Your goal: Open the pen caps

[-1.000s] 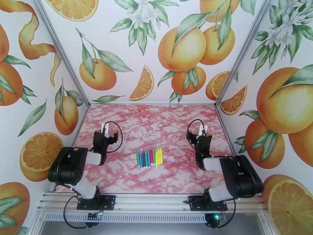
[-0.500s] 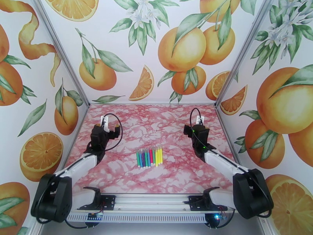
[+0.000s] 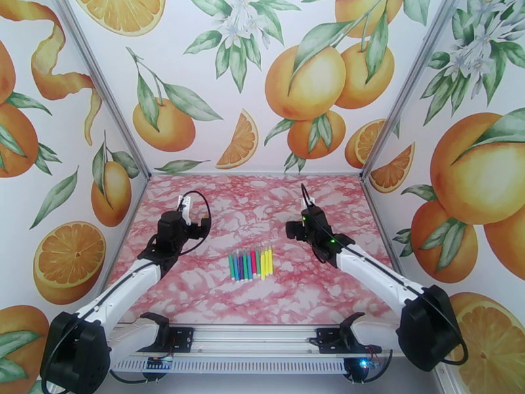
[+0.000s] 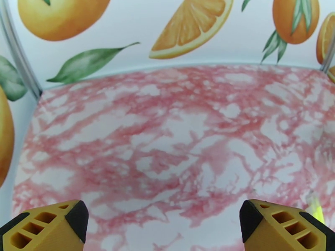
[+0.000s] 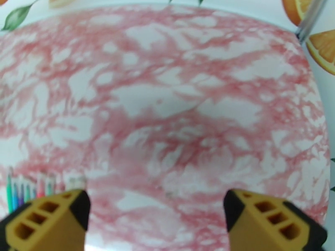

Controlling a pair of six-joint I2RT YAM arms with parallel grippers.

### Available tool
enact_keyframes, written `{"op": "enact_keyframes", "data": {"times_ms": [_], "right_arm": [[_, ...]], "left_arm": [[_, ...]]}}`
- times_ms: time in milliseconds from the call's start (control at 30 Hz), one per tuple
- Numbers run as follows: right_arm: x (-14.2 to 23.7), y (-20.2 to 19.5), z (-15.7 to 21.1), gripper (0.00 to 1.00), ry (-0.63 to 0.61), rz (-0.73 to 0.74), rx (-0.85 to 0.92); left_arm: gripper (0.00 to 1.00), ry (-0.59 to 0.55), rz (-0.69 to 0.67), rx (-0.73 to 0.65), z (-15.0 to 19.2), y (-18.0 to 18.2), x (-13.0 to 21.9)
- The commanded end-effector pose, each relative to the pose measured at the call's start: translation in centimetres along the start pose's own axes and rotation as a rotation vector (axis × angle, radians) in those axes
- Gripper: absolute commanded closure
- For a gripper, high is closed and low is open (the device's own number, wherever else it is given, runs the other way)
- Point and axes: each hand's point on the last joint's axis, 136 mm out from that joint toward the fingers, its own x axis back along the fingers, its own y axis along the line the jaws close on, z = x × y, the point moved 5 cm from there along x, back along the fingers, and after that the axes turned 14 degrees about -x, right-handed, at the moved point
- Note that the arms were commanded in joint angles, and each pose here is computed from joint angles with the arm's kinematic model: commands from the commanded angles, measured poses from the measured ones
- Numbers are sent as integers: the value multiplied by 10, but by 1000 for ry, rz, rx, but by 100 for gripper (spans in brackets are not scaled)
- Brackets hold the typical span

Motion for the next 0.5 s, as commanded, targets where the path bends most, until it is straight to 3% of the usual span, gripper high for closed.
{"op": "enact_keyframes", "data": {"times_ms": [0, 300, 467], "right_arm": [[3, 15, 20, 13, 141, -54, 16], [6, 43, 55, 19, 269, -134, 28], [0, 53, 71, 27, 314, -135, 27]], "left_arm": [[0, 11, 2, 0, -8, -2, 6], [0, -5, 57, -16, -11, -15, 12], [0, -1, 64, -24, -13, -16, 12]]}}
